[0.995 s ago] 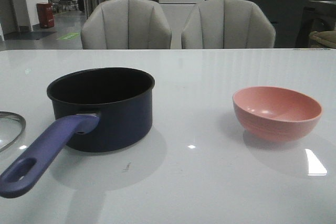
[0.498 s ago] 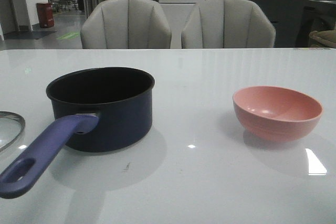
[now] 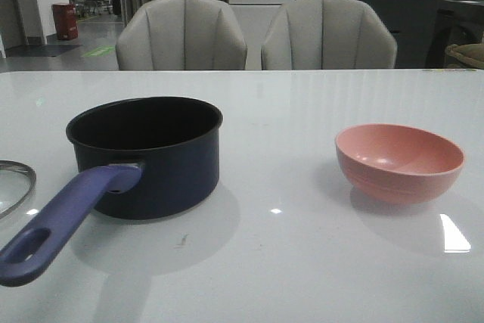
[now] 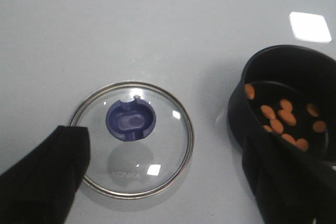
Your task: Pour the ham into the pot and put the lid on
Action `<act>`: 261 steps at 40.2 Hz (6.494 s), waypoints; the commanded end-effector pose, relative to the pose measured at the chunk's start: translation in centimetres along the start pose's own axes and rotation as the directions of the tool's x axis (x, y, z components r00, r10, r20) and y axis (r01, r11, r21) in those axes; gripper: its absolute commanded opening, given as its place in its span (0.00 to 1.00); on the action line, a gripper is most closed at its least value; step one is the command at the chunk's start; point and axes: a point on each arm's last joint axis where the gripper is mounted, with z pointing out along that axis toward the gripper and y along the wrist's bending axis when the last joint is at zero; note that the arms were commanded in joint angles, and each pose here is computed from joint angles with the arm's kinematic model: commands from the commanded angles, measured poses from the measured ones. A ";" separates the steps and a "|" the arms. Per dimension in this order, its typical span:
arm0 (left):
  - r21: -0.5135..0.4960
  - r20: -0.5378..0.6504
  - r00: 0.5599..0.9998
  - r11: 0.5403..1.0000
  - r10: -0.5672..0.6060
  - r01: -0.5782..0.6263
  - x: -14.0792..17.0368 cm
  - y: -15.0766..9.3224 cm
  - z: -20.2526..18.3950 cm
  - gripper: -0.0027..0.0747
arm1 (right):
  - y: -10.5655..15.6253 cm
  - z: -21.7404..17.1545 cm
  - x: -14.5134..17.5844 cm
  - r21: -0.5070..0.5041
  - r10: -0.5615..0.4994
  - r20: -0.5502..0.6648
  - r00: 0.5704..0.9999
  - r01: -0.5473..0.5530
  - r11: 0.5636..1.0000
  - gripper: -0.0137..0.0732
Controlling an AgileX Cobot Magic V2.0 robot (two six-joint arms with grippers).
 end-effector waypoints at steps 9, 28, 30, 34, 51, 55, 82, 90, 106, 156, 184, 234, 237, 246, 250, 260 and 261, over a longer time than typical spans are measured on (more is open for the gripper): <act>-0.064 -0.194 0.975 0.993 -0.108 0.097 -4.6 1.1 6.7 0.84 | -0.2 0.0 -1.5 0.022 -0.003 0.084 0.996 0.001 1.000 0.33; -0.112 -0.486 0.863 0.989 -0.135 0.092 -6.3 1.6 15.2 0.84 | -0.2 0.0 -1.5 0.022 -0.003 0.084 0.996 0.001 1.000 0.33; -0.116 -0.495 0.859 0.989 -0.134 0.088 -6.3 1.7 15.7 0.84 | -0.2 0.0 -1.5 0.022 -0.003 0.084 0.996 0.001 1.000 0.33; -0.124 -0.512 0.849 0.989 -0.130 0.077 -6.1 1.9 16.7 0.84 | -0.2 0.0 -1.5 0.022 -0.003 0.084 0.996 0.001 1.000 0.33; -0.144 -0.591 0.794 0.987 -0.142 0.070 -4.2 2.5 20.1 0.84 | -0.2 0.0 -1.5 0.022 -0.003 0.084 0.996 0.001 1.000 0.33; -0.145 -0.591 0.794 0.987 -0.143 0.070 -4.1 2.5 20.5 0.84 | -0.2 0.0 -1.5 0.022 -0.003 0.084 0.996 0.001 1.000 0.33; -0.176 -0.633 0.760 0.983 -0.150 0.047 -2.8 3.1 22.1 0.84 | -0.2 0.0 -1.5 0.022 -0.003 0.084 0.996 0.001 1.000 0.33; -0.176 -0.636 0.757 0.983 -0.152 0.049 -2.7 3.1 22.3 0.83 | -0.2 0.0 -1.5 0.022 -0.003 0.084 0.996 0.001 1.000 0.33; -0.177 -0.640 0.753 0.983 -0.153 0.049 -2.7 3.1 22.2 0.42 | -0.2 0.0 -1.5 0.022 -0.003 0.084 0.996 0.001 1.000 0.33; 0.074 -0.437 0.899 0.997 0.031 0.001 -12.4 -3.0 14.1 0.37 | -0.2 0.0 -1.5 0.022 -0.003 0.084 0.996 0.001 1.000 0.33; 0.313 -0.454 0.769 0.889 0.450 -0.335 -9.5 -17.3 14.7 0.37 | -0.2 0.0 -1.5 0.022 -0.003 0.084 0.996 0.001 1.000 0.33; 0.324 -0.494 0.734 0.882 0.465 -0.341 -8.4 -18.3 17.0 0.37 | -0.2 0.0 -1.5 0.022 -0.003 0.084 0.996 0.001 1.000 0.33; 0.324 -0.504 0.727 0.883 0.466 -0.341 -8.2 -18.3 17.2 0.37 | -0.2 0.0 -1.5 0.022 -0.003 0.084 0.996 0.001 1.000 0.33; 0.326 -0.535 0.702 0.881 0.471 -0.343 -7.5 -18.5 17.9 0.37 | -0.2 0.0 -1.5 0.022 -0.003 0.084 0.996 0.001 1.000 0.33; 0.326 -0.535 0.702 0.881 0.471 -0.343 -7.5 -18.5 17.9 0.38 | -0.2 0.0 -1.5 0.022 -0.003 0.084 0.996 0.001 1.000 0.33; 0.326 -0.519 0.714 0.881 0.470 -0.343 -7.6 -18.6 18.0 0.64 | -0.2 0.0 -1.5 0.022 -0.003 0.084 0.996 0.001 1.000 0.33; 0.326 -0.516 0.716 0.881 0.469 -0.343 -7.6 -18.6 18.0 0.67 | -0.2 0.0 -1.5 0.022 -0.003 0.084 0.996 0.001 1.000 0.33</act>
